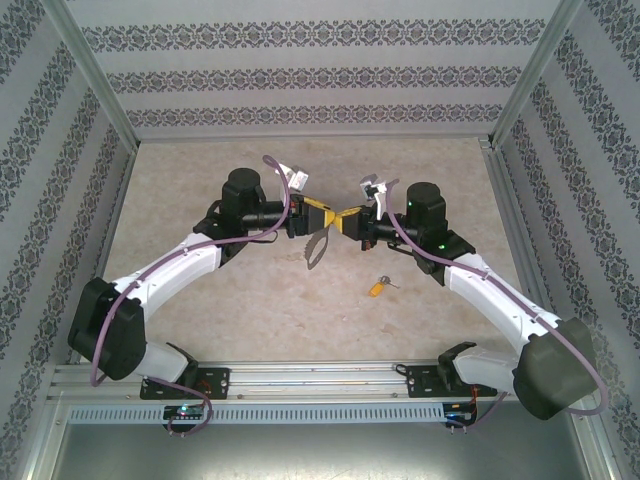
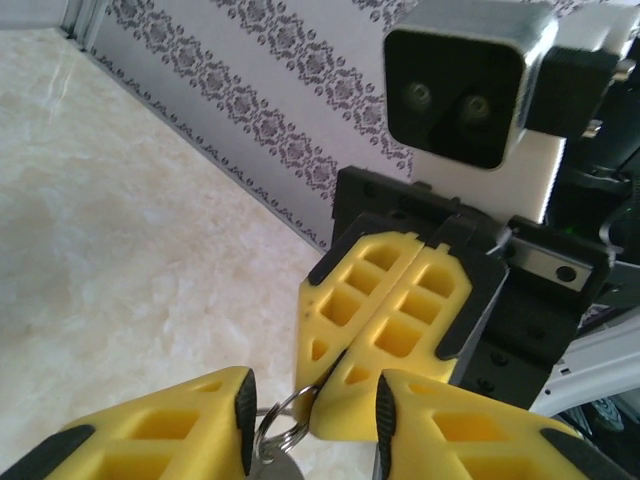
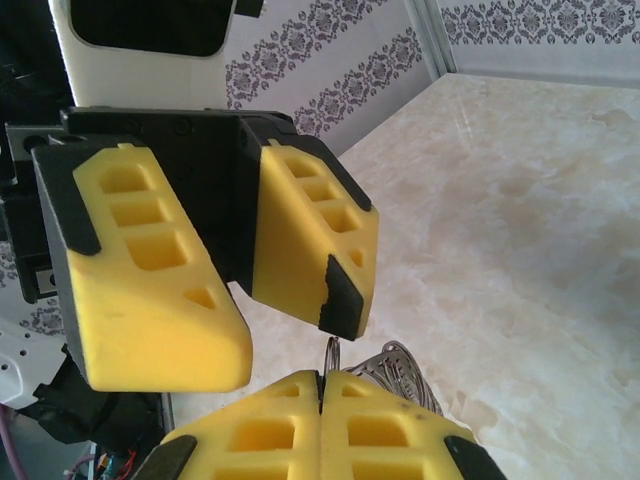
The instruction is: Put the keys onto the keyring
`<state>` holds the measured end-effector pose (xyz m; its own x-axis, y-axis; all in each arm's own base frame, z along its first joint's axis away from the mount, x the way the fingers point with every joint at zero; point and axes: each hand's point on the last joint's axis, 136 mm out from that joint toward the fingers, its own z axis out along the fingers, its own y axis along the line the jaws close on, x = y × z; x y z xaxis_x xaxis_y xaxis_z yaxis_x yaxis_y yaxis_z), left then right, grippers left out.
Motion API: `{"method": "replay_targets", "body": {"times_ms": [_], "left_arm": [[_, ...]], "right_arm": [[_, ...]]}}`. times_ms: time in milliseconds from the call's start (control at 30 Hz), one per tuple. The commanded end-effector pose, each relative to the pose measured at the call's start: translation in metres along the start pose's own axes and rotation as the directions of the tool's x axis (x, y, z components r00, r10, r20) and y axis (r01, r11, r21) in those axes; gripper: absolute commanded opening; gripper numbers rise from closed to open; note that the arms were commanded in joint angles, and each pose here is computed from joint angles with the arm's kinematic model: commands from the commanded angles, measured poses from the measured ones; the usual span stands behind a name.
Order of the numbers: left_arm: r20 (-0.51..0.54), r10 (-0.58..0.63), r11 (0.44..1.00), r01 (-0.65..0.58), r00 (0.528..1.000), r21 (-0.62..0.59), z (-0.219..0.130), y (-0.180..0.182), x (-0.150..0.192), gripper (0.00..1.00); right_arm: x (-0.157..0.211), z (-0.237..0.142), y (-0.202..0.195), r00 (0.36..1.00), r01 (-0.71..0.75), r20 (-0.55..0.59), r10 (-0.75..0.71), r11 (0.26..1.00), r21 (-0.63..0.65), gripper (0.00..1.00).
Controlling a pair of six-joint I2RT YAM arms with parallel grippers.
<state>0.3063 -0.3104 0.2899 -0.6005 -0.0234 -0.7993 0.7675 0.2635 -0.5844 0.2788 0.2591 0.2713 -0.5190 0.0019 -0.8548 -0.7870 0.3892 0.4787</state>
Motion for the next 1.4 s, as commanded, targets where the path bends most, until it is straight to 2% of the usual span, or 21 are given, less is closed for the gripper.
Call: {"method": "replay_targets", "body": {"times_ms": [0,433,933,1200,1367], "left_arm": [[0.02,0.014,0.998,-0.015,1.0,0.055,0.001,-0.005,-0.007,0.34],[0.019,-0.008,0.999,0.007,1.0,0.051,0.0,0.0,0.003,0.37],[0.032,-0.029,0.995,0.026,0.999,0.098,0.005,-0.002,-0.003,0.19],[0.049,-0.03,0.995,0.025,0.998,0.099,0.006,-0.002,-0.008,0.0],[0.061,-0.031,0.994,0.025,0.998,0.105,0.006,-0.003,-0.01,0.0]], "right_arm": [[-0.02,-0.003,0.008,0.998,0.043,0.047,-0.042,0.999,-0.022,0.0],[-0.021,-0.007,0.002,0.998,0.042,0.055,-0.041,0.999,-0.006,0.0],[-0.017,-0.008,-0.002,0.998,0.036,0.05,-0.035,0.999,-0.007,0.0],[-0.019,-0.008,-0.003,0.998,0.037,0.053,-0.036,0.999,-0.007,0.0],[-0.022,-0.009,-0.003,0.998,0.038,0.059,-0.037,0.999,-0.004,0.0]]}}
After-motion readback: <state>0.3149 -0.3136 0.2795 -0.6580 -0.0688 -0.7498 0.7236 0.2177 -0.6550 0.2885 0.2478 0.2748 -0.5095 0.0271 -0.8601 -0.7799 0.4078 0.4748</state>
